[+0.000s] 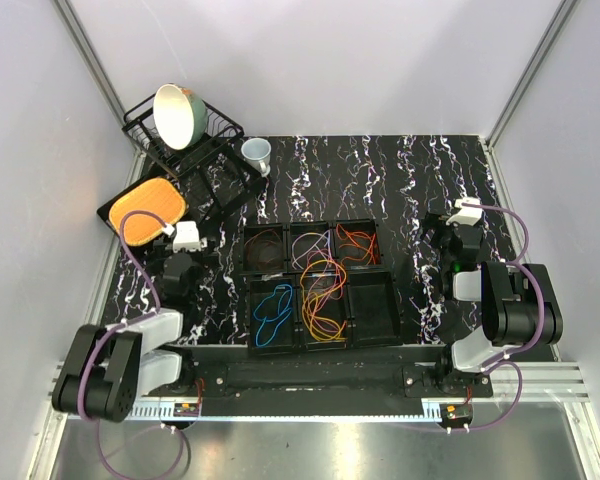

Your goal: Untangle the cables

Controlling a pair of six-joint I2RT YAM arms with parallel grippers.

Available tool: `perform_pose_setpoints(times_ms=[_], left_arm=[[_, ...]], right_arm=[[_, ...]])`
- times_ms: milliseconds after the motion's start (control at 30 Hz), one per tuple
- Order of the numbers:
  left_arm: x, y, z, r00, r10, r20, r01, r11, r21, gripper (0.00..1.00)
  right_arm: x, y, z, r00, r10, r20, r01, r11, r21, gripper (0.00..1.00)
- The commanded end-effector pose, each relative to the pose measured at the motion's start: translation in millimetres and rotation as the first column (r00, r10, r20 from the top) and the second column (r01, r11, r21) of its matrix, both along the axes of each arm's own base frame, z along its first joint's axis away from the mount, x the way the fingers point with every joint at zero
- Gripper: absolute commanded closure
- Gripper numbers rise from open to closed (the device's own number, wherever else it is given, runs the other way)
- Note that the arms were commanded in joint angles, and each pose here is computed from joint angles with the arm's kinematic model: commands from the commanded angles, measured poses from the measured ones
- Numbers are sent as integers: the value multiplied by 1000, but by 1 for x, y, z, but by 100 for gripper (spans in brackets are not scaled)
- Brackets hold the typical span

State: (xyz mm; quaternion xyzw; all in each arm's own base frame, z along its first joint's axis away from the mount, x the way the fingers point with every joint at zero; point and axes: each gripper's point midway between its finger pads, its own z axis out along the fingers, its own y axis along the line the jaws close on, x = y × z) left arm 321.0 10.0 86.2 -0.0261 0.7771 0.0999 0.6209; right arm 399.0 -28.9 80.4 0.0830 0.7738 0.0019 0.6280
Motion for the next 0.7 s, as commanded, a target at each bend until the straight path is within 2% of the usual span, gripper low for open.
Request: perform_pose_setpoints(times_ms=[0, 267, 467, 667], left_arm=[[35, -18, 57, 969, -101, 224, 109, 994, -22, 1], [48, -14, 38, 972, -139, 191, 150, 988, -44, 1], [47, -5, 40, 975, -76, 208, 90, 994, -58, 1], [49, -6, 39, 977, -81, 197, 95, 994, -62, 1]], right_arm=[[7, -2, 20, 997, -1, 75, 2, 1000, -15, 0], [8, -2, 20, 997, 1, 74, 0, 1000, -14, 0], [8, -2, 20, 997, 1, 75, 0, 1000, -13, 0], [8, -1, 19, 997, 4, 71, -3, 1000, -12, 0]])
